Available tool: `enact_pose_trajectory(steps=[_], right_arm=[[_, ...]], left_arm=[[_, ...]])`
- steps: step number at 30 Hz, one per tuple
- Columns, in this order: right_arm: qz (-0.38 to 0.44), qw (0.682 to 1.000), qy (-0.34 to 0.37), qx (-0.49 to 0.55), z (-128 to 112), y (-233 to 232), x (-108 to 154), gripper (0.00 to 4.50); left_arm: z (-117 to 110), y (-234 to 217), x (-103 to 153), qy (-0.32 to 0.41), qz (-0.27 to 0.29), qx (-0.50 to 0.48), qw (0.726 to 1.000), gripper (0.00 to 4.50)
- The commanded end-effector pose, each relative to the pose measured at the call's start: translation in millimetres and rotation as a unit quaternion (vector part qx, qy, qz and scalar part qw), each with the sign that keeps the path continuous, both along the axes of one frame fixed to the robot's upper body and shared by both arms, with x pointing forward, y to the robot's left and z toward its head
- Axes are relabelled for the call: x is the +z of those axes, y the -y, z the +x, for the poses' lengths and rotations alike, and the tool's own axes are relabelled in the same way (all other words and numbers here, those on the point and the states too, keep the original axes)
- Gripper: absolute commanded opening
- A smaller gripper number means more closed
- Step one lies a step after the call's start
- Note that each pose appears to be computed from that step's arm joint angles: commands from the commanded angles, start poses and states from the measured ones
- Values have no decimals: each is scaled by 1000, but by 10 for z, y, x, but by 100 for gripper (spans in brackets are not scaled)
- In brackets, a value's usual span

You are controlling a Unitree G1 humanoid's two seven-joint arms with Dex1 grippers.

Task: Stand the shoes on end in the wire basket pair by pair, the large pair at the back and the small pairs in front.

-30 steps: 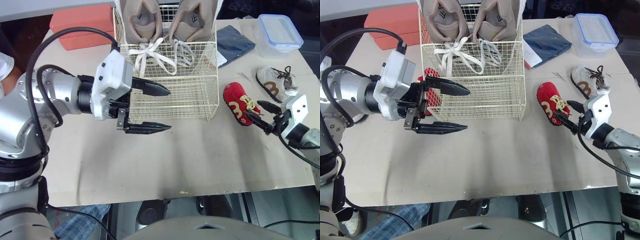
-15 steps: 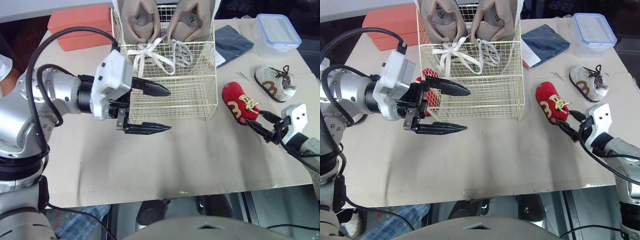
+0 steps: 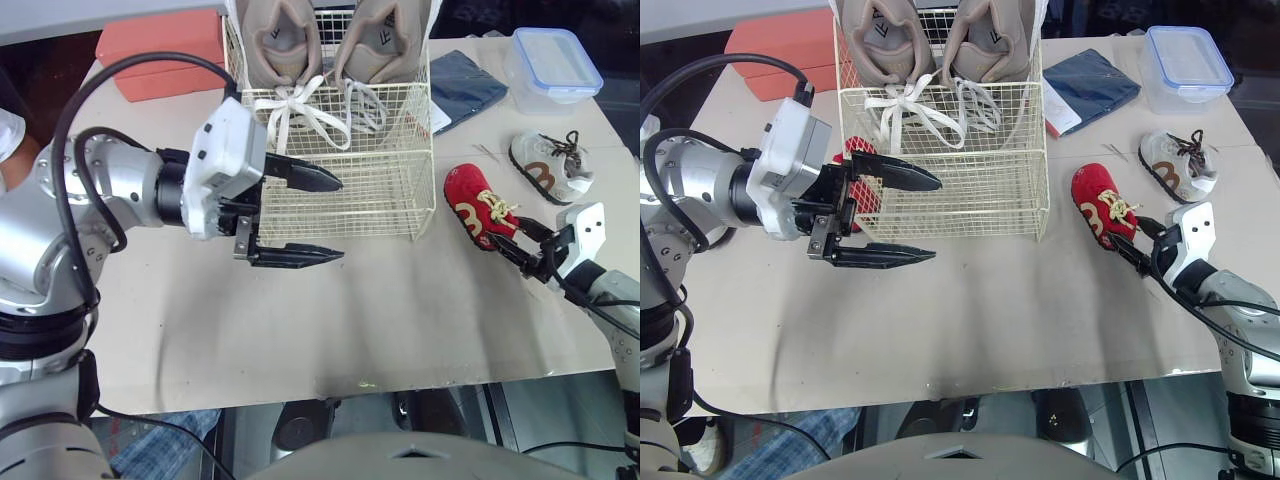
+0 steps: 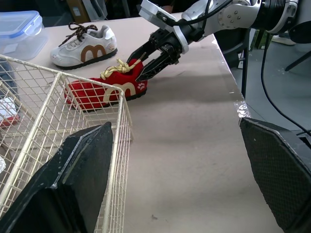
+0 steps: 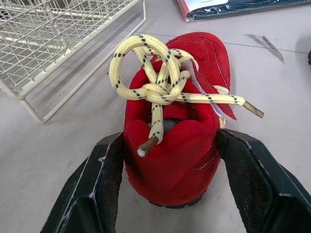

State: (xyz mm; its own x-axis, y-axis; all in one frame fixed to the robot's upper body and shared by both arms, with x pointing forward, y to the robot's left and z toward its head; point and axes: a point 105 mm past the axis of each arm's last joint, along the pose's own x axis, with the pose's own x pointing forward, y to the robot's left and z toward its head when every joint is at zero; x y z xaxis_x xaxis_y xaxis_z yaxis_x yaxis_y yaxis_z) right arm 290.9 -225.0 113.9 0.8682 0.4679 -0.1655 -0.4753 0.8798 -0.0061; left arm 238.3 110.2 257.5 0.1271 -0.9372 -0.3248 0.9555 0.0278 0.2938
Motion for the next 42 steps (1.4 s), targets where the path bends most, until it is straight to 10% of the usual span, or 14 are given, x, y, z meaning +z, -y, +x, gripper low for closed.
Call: enact_pose_trajectory(steps=[1, 10, 26, 42], right_arm=[[-2, 1000, 16, -5, 39, -23, 49, 286], [-11, 1000, 12, 5, 18, -49, 25, 9], [-89, 951, 264, 135, -291, -143, 1459, 9], [-414, 686, 458, 385, -372, -847, 1477, 9]], left_arm=[[-39, 28, 65, 17, -1, -11, 1000, 450], [-35, 29, 70, 16, 0, -13, 1000, 450], [30, -106, 189, 27, -4, -16, 1000, 450], [-38, -290, 527, 36, -19, -49, 998, 450]])
